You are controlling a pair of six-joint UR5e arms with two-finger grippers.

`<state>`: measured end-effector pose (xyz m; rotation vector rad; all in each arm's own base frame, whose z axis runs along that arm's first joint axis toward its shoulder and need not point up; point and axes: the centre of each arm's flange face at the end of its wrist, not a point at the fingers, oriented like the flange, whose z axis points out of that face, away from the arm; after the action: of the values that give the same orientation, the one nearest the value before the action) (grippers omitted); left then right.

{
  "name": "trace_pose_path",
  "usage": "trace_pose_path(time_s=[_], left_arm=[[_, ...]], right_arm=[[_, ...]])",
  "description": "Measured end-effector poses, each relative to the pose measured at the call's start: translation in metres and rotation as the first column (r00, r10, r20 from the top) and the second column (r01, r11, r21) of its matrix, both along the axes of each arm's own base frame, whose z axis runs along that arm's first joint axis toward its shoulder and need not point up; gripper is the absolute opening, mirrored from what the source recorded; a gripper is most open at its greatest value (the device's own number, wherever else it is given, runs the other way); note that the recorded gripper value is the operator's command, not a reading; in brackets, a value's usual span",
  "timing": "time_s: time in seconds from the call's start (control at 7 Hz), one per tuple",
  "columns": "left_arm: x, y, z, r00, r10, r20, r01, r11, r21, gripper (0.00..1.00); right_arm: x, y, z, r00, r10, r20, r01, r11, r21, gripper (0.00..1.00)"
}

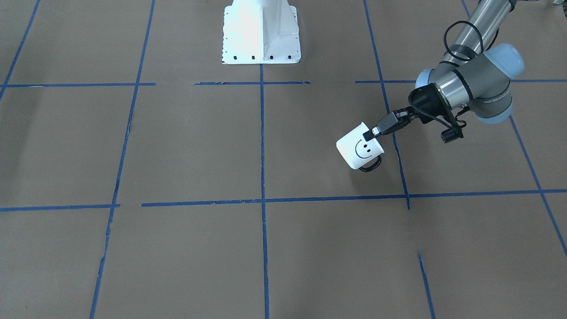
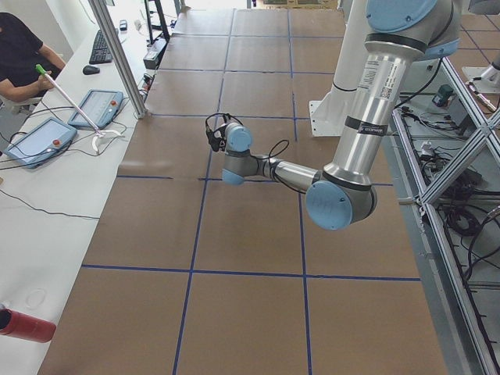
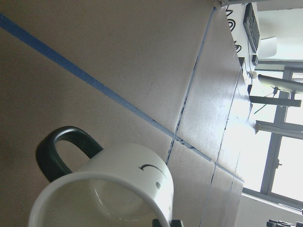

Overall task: Flip mug
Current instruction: 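Lift the white mug with the left gripper and carry it farther from the robot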

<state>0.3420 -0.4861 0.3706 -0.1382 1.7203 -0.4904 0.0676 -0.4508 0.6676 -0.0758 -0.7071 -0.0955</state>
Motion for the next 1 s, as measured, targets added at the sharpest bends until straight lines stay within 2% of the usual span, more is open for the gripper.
trace_pose_path(time_s=[0.29,0.57,0.71,1.0], left_arm=[[0.035,-0.024,-0.061,0.996,0.014,0.085,-0.007,0.997,-0.083,0.0],[0.083,-0.048,-0.126,0.976,0.028,0.215,0.01,0.985,-0.173,0.0],[0.106,-0.058,-0.161,0.952,0.047,0.302,0.016,0.979,-0.203,0.0],[0.16,-0.056,-0.214,0.888,0.093,0.451,0.032,0.965,-0.262,0.0]], right_arm=[[0.0,0.0,0.0,1.0,0.0,0.0,0.0,1.0,0.0,1.0],[0.0,0.0,0.0,1.0,0.0,0.0,0.0,1.0,0.0,1.0],[0.0,0.0,0.0,1.0,0.0,0.0,0.0,1.0,0.0,1.0],[0.0,0.0,0.0,1.0,0.0,0.0,0.0,1.0,0.0,1.0]])
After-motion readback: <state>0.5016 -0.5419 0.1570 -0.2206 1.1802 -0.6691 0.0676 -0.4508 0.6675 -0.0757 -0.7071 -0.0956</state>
